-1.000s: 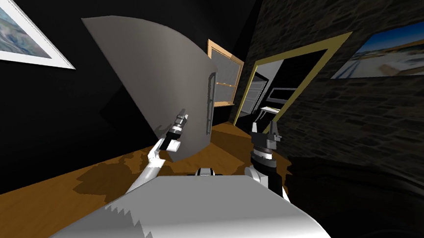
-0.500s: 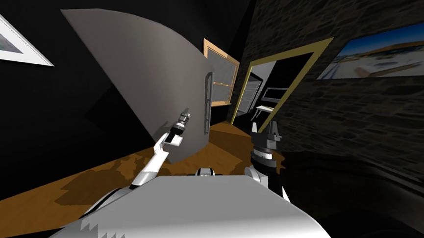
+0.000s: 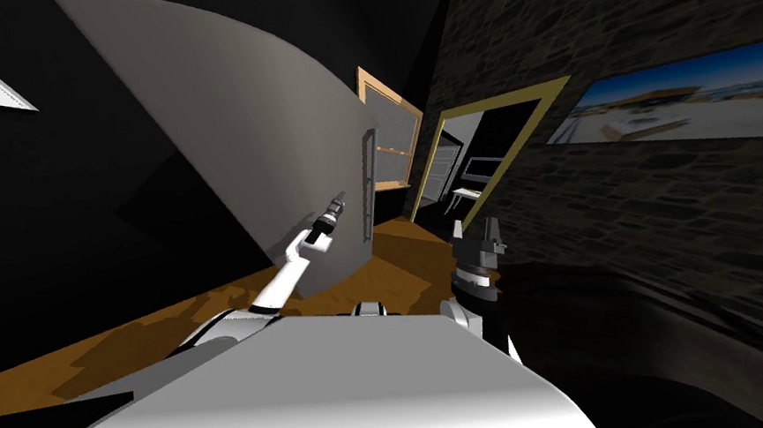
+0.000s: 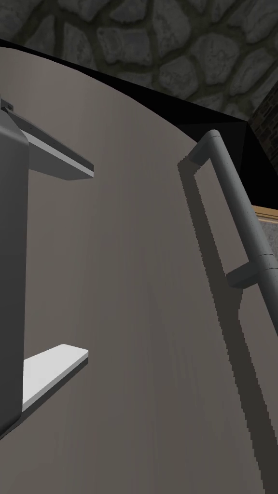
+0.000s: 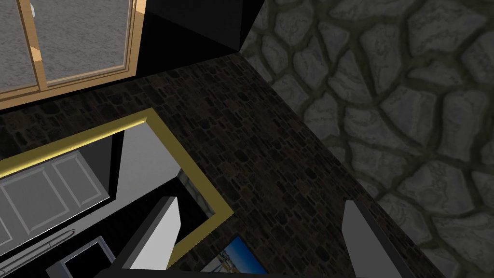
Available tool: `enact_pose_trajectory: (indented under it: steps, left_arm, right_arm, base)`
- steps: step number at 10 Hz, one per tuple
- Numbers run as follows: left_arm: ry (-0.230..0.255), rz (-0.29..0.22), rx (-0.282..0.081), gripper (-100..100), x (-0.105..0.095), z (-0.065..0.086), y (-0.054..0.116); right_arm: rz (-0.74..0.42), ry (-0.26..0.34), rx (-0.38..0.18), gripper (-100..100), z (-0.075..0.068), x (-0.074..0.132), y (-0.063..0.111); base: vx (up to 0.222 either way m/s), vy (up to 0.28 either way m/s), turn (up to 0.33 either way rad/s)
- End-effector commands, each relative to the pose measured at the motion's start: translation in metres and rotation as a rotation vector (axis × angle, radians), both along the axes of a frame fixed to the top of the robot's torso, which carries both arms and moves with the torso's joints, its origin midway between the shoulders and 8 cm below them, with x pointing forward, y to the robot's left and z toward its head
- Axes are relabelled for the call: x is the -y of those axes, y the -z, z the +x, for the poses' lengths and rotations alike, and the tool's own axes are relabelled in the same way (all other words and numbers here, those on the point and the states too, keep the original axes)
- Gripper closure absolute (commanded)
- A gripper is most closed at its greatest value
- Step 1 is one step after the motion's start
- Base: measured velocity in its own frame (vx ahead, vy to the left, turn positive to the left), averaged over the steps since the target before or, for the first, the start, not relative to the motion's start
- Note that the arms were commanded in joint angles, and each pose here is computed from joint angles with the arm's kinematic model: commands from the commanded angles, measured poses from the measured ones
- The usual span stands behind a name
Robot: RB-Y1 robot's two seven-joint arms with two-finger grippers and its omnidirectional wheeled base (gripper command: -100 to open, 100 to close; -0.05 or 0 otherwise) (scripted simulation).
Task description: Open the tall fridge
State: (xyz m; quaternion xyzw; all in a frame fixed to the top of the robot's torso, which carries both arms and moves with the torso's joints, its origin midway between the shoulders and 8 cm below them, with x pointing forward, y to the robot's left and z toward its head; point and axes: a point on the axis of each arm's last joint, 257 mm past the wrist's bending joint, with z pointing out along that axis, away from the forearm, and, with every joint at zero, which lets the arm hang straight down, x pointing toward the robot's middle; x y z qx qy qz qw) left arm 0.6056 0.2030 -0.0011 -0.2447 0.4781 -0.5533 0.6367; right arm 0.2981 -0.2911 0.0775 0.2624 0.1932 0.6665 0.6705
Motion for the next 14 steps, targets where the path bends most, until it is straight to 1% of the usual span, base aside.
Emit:
enact_pose_trajectory:
  steps: [1, 2, 3, 4, 5, 6, 7, 8, 9, 10, 11, 12, 13, 14]
  left_arm:
    - [-0.024, 0.040, -0.038, -100, -0.001, 0.024, 0.001]
    - [-0.027, 0.042, -0.045, -100, -0.001, 0.031, 0.002]
    - [-0.043, 0.069, -0.064, -100, -0.003, 0.041, 0.002]
    - [-0.046, 0.071, -0.071, -100, -0.003, 0.048, 0.002]
    - [-0.063, 0.098, -0.084, -100, -0.004, 0.057, -0.001]
    - [-0.066, 0.100, -0.092, -100, -0.005, 0.063, -0.001]
    - [-0.083, 0.126, -0.102, -100, -0.006, 0.071, -0.005]
    - [-0.087, 0.128, -0.112, -100, -0.007, 0.077, -0.003]
    - [-0.090, 0.129, -0.120, -100, -0.009, 0.078, 0.001]
    - [-0.107, 0.156, -0.127, -100, -0.010, 0.088, -0.007]
    - [-0.112, 0.157, -0.141, -100, -0.012, 0.091, -0.002]
    - [-0.127, 0.183, -0.143, -100, -0.013, 0.098, -0.010]
    - [-0.136, 0.185, -0.165, -100, -0.017, 0.104, -0.002]
    - [-0.153, 0.211, -0.167, -100, -0.018, 0.111, -0.011]
  right_arm:
    - [0.000, 0.000, 0.000, 0, 0.000, 0.000, 0.000]
    - [0.000, 0.000, 0.000, 0, 0.000, 0.000, 0.000]
    - [0.000, 0.000, 0.000, 0, 0.000, 0.000, 0.000]
    - [0.000, 0.000, 0.000, 0, 0.000, 0.000, 0.000]
    - [0.000, 0.000, 0.000, 0, 0.000, 0.000, 0.000]
    - [0.000, 0.000, 0.000, 0, 0.000, 0.000, 0.000]
    - [0.000, 0.000, 0.000, 0, 0.000, 0.000, 0.000]
    - [0.000, 0.000, 0.000, 0, 0.000, 0.000, 0.000]
    - [0.000, 0.000, 0.000, 0, 0.000, 0.000, 0.000]
    - [0.000, 0.000, 0.000, 0, 0.000, 0.000, 0.000]
    - [0.000, 0.000, 0.000, 0, 0.000, 0.000, 0.000]
    - [0.000, 0.000, 0.000, 0, 0.000, 0.000, 0.000]
    - [0.000, 0.000, 0.000, 0, 0.000, 0.000, 0.000]
    - [0.000, 0.000, 0.000, 0, 0.000, 0.000, 0.000]
  base:
    - [-0.005, -0.001, -0.143]
    - [-0.004, -0.001, -0.077]
    - [-0.003, -0.004, -0.116]
    - [-0.002, -0.002, -0.071]
    - [-0.002, -0.007, -0.138]
    - [-0.001, -0.005, -0.066]
    - [0.000, -0.009, -0.110]
    - [0.000, -0.006, -0.058]
    - [0.000, 0.000, 0.000]
    - [0.002, -0.009, -0.126]
    - [0.002, -0.006, -0.069]
    - [0.003, -0.013, -0.116]
    - [0.003, -0.010, -0.054]
    - [0.006, -0.016, -0.092]
